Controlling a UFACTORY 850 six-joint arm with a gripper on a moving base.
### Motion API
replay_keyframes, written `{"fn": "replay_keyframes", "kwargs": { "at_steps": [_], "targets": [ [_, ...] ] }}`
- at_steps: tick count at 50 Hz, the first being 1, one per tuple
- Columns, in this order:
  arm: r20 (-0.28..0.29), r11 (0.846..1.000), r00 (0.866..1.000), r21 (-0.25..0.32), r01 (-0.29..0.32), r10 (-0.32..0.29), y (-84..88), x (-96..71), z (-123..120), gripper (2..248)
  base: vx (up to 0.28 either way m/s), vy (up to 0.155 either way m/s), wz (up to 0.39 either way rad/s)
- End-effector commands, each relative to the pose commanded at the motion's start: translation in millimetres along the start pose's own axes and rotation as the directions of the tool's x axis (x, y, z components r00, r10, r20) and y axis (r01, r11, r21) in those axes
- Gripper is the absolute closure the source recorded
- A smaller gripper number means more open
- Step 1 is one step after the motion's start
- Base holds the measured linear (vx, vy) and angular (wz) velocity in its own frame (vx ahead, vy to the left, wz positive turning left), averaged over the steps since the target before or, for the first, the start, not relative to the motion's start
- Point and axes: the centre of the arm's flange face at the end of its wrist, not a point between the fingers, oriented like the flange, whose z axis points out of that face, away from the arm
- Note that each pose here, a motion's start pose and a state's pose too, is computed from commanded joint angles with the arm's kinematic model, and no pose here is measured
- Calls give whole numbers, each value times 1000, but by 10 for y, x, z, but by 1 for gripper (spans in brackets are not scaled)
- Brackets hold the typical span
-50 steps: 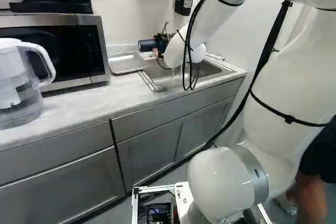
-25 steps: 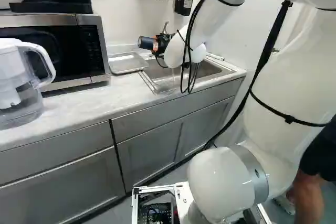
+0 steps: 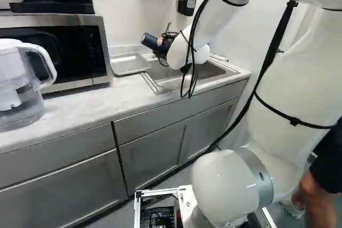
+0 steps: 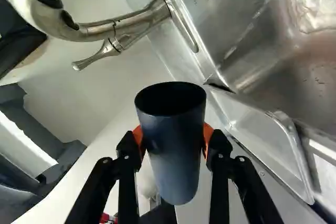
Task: Rinse the cup and place it in the tray
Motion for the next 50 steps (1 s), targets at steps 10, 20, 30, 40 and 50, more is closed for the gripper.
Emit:
{"fn": "replay_keyframes", "kwargs": {
  "at_steps": [10,20,30,40,50],
  "targets": [
    [0,1000,1000,0,0,0,0,0,0,126,0,0,0],
    [0,1000,1000,0,0,0,0,0,0,126,0,0,0],
    [0,999,999,0,32,-32,0,0,0,126,0,0,0],
    [0,992,992,0,127,-127,0,0,0,126,0,0,0],
    [0,973,973,0,230,-230,0,0,0,126,0,0,0]
  ]
}}
